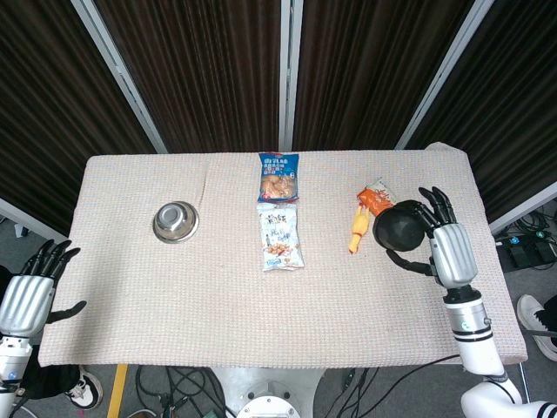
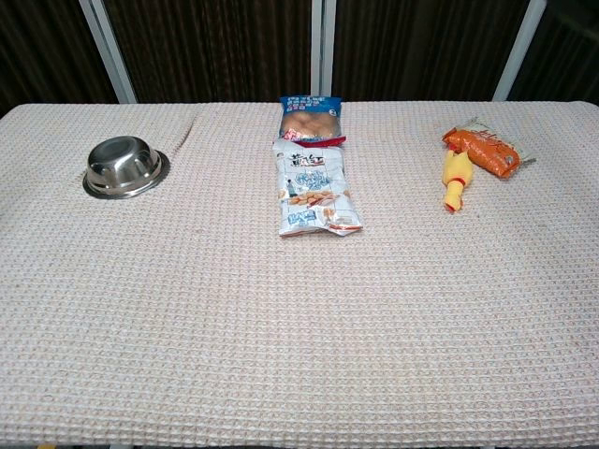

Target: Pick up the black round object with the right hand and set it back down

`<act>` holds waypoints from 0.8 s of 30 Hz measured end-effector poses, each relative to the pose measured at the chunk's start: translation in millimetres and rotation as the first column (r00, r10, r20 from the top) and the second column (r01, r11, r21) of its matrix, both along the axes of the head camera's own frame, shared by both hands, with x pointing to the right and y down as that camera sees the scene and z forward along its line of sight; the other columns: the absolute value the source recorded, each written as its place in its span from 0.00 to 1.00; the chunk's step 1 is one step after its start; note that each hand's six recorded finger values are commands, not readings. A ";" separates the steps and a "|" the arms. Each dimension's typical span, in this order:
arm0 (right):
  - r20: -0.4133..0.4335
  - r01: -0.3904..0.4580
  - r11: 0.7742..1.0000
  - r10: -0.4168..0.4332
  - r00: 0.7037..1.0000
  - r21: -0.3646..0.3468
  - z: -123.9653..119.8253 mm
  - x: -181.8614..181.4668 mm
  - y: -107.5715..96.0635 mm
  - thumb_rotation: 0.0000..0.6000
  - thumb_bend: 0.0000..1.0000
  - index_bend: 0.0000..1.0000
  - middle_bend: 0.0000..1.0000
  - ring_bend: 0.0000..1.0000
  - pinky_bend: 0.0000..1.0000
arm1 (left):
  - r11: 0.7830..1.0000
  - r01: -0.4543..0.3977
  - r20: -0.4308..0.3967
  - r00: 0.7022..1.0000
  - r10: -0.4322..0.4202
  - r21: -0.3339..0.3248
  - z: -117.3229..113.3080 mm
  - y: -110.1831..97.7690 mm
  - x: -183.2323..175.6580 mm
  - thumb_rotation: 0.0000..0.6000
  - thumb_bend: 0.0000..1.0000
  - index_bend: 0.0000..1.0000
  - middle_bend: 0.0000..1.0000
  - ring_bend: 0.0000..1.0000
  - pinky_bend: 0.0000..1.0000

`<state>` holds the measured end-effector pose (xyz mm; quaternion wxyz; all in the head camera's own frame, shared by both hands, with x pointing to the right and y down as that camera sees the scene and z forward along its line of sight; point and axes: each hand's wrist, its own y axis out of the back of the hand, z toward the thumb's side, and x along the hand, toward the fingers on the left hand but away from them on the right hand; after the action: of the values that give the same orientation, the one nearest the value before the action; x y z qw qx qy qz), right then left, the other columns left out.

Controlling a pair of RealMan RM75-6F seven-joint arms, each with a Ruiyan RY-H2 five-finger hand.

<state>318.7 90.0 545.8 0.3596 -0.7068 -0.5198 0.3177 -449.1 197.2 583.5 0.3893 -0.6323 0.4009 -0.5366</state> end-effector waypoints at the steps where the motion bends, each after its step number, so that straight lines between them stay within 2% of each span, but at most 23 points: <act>1: 0.005 0.003 1.000 -0.003 1.000 0.028 -4.7 0.6 0.6 1.00 0.15 0.36 0.47 0.09 0.00 | 1.000 0.000 -0.001 1.000 0.000 0.000 -0.1 0.1 0.0 1.00 0.06 0.14 0.08 0.00 0.18; 3: -0.004 -0.005 0.999 0.005 1.000 0.032 -2.6 4.4 1.2 1.00 0.15 0.36 0.47 0.09 0.00 | 1.000 -0.001 -0.003 1.000 0.001 -0.002 0.4 0.6 0.3 1.00 0.06 0.14 0.08 0.00 0.18; 5: -0.038 -0.028 0.999 0.028 0.999 -0.017 13.0 12.6 1.5 1.00 0.16 0.36 0.47 0.09 0.00 | 1.000 -0.002 -0.003 1.000 0.002 -0.004 0.9 1.1 0.7 1.00 0.06 0.14 0.08 0.00 0.18; 8: -0.125 -0.058 0.985 0.037 0.991 -0.165 54.7 25.3 6.9 1.00 0.16 0.36 0.47 0.09 0.00 | 1.000 -0.002 -0.001 1.000 0.002 -0.008 1.6 1.8 0.3 1.00 0.06 0.14 0.08 0.00 0.18; 9: -0.155 -0.065 0.973 0.031 0.987 -0.220 69.6 28.7 10.5 1.00 0.16 0.36 0.47 0.09 0.00 | 1.000 -0.001 -0.001 1.000 0.001 -0.009 1.8 2.0 0.0 1.00 0.06 0.14 0.08 0.00 0.18; 11: -0.215 -0.080 0.935 0.004 0.977 -0.346 101.6 36.2 21.3 1.00 0.16 0.36 0.47 0.09 0.00 | 1.000 0.000 -0.002 1.000 0.000 -0.010 2.0 2.3 -0.1 1.00 0.06 0.14 0.08 0.00 0.18; 13: -0.245 -0.080 0.894 -0.034 0.969 -0.441 123.3 38.3 32.5 1.00 0.16 0.36 0.47 0.09 0.00 | 1.000 -0.001 -0.003 1.000 0.001 -0.012 2.7 2.7 0.2 1.00 0.06 0.14 0.08 0.00 0.18; 14: -0.254 -0.079 0.881 -0.047 0.966 -0.467 129.3 38.6 36.1 1.00 0.16 0.36 0.47 0.09 0.00 | 1.000 -0.002 -0.004 1.000 0.002 -0.012 3.0 2.8 0.5 1.00 0.06 0.14 0.08 0.00 0.18; 16: -0.274 -0.086 0.863 -0.062 0.960 -0.497 136.5 40.6 40.0 1.00 0.16 0.36 0.47 0.09 0.00 | 1.000 -0.004 -0.006 1.000 0.003 -0.011 3.2 2.7 1.0 1.00 0.06 0.14 0.08 0.00 0.18; 17: -0.283 -0.093 0.862 -0.060 0.957 -0.498 137.1 42.1 39.7 1.00 0.16 0.36 0.47 0.09 0.00 | 1.000 -0.004 -0.007 1.000 0.004 -0.010 3.1 2.5 1.0 1.00 0.06 0.14 0.08 0.00 0.18; 21: -0.300 -0.113 0.878 -0.037 0.953 -0.466 132.8 43.3 32.8 1.00 0.16 0.36 0.47 0.09 0.00 | 1.000 -0.002 -0.003 1.000 0.002 -0.009 2.2 1.9 -0.5 1.00 0.06 0.14 0.08 0.00 0.18; 24: -0.273 -0.080 0.874 -0.062 0.960 -0.480 137.7 24.9 30.4 1.00 0.16 0.36 0.47 0.09 0.00 | 1.000 -0.002 0.000 1.000 0.002 -0.007 1.6 1.0 -0.8 1.00 0.06 0.14 0.08 0.00 0.18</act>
<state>343.5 120.4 683.5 0.2389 -0.7196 -0.3703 0.5365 -449.9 198.2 585.2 0.3874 -0.6340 0.3984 -0.5378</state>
